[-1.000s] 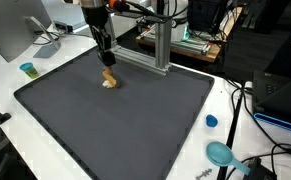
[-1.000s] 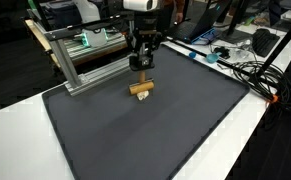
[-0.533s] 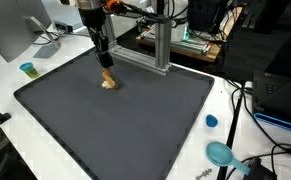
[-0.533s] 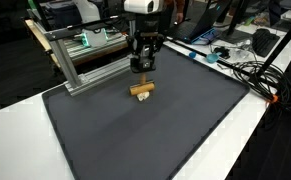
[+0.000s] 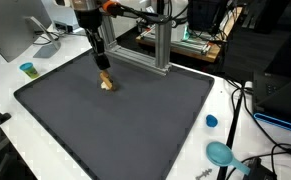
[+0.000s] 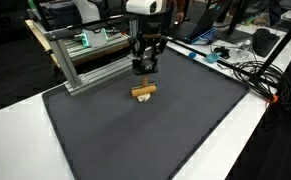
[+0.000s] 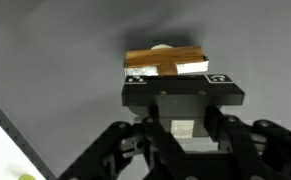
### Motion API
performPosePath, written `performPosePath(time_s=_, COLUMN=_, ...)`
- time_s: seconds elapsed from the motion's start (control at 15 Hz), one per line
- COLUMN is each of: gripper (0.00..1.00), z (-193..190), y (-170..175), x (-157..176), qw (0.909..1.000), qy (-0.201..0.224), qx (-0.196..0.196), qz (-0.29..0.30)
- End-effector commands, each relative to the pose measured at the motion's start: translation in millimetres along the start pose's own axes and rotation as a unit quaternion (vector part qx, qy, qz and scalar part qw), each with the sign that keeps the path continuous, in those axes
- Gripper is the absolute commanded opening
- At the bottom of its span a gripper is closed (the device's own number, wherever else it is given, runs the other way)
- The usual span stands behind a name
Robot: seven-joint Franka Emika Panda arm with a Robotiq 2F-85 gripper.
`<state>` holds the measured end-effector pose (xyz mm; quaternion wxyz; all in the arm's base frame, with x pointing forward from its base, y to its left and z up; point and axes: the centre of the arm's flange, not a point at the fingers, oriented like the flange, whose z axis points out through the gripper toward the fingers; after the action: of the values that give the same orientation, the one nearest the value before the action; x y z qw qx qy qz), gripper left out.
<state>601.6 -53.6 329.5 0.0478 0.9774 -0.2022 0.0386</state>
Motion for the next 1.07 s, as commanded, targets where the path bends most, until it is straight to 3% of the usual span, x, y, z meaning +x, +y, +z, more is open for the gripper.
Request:
performPosePath(time_s=0.0, gripper=0.21, z=23.1, y=-11.5, x=23.5, qw=0.9997, qy=0.018, qx=0.0, qz=0.018)
performPosePath(time_s=0.6, gripper=0.21, z=31.5, y=-11.8, x=50.3, qw=0.9989, qy=0.026, qx=0.003, qz=0.04)
performPosePath(time_s=0.8, gripper=0.21, z=-3.6, y=9.4, x=46.7, qw=0.9978, qy=0.049, qx=0.011, qz=0.043)
performPosePath(time_s=1.0, gripper=0.21, z=-27.5, y=23.6, x=28.5, qw=0.9989, qy=0.047, qx=0.005, qz=0.003)
